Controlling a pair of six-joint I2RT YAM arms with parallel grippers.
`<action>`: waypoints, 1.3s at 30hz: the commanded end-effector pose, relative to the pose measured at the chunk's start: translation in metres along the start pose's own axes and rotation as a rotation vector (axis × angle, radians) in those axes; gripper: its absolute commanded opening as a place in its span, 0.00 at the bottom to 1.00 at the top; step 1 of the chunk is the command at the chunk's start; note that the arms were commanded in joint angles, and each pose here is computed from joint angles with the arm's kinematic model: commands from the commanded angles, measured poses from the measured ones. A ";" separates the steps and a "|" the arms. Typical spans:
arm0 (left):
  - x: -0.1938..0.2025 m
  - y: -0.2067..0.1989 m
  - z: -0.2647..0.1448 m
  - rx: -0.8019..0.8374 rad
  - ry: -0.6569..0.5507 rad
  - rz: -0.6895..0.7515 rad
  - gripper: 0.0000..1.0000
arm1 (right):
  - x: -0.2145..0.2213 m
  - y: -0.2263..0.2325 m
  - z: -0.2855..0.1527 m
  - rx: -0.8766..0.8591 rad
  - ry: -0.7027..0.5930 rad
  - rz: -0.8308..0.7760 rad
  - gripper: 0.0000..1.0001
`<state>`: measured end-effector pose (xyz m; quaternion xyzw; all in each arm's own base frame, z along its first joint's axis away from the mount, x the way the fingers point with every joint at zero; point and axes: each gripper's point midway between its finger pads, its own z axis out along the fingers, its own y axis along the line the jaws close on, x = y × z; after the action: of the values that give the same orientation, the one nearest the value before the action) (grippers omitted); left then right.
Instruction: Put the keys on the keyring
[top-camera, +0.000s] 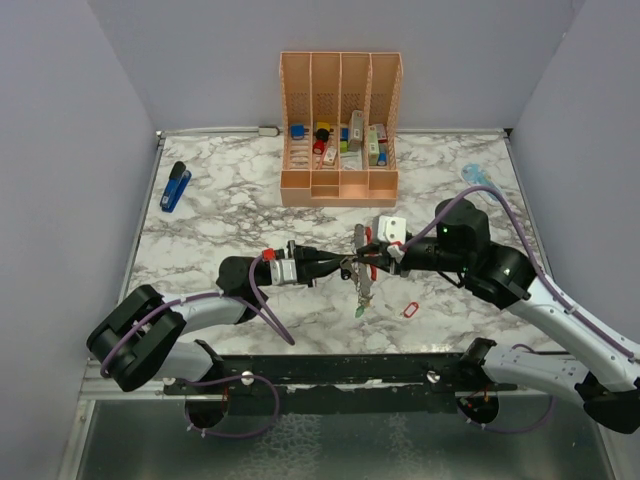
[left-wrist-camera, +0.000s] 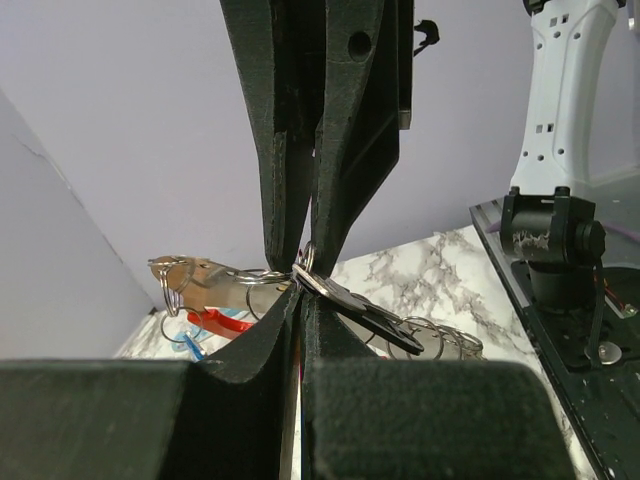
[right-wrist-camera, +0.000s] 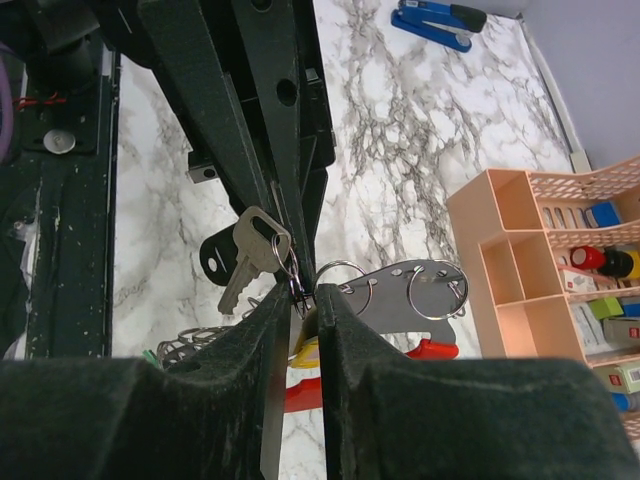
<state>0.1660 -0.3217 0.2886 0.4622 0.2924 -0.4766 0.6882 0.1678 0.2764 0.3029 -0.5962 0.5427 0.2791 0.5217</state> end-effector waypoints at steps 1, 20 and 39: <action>-0.062 -0.003 0.005 0.036 -0.202 0.184 0.00 | -0.005 0.008 0.003 -0.063 -0.018 -0.010 0.18; -0.066 -0.008 0.007 0.088 -0.207 0.156 0.00 | 0.024 0.016 0.005 -0.119 0.104 -0.026 0.16; -0.066 -0.007 0.011 0.130 -0.198 0.130 0.00 | 0.028 0.017 0.015 -0.170 0.131 -0.050 0.06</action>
<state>0.1593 -0.3197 0.2824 0.4788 0.3019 -0.5142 0.6443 0.1712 0.2790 0.2887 -0.6533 0.5278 0.2531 0.4802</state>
